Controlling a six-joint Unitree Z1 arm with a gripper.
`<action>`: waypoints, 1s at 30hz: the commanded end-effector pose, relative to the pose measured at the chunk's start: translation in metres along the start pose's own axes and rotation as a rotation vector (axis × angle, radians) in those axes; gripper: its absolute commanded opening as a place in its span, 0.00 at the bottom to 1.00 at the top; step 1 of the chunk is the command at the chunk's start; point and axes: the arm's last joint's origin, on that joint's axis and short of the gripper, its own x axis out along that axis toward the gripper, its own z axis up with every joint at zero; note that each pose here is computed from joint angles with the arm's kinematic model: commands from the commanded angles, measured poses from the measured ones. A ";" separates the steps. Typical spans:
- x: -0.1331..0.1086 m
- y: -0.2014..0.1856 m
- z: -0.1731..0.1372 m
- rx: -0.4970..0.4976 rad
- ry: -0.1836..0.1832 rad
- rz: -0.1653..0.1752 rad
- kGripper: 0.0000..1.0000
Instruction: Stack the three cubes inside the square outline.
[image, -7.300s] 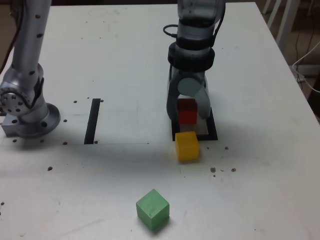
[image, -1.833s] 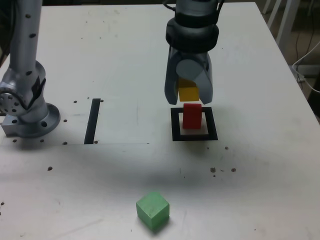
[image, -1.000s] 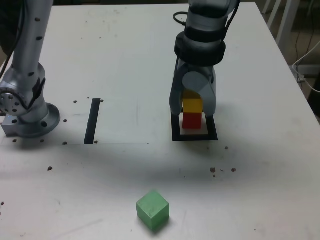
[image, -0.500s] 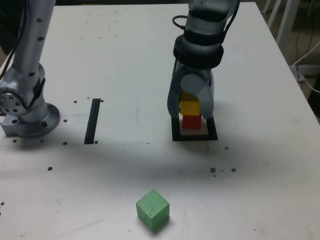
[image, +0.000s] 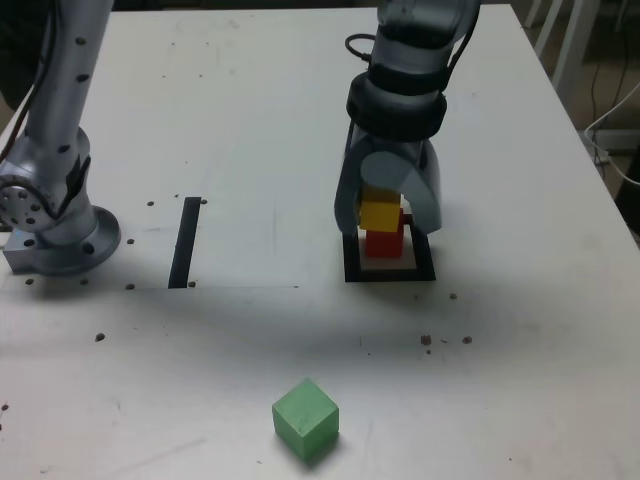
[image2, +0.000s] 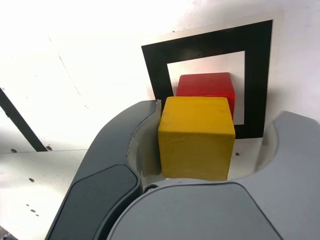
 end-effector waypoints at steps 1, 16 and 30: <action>-0.005 0.000 -0.002 0.000 -0.019 0.006 0.99; -0.027 -0.002 -0.041 -0.018 -0.041 0.026 0.99; -0.036 -0.036 -0.090 0.073 -0.047 0.045 0.99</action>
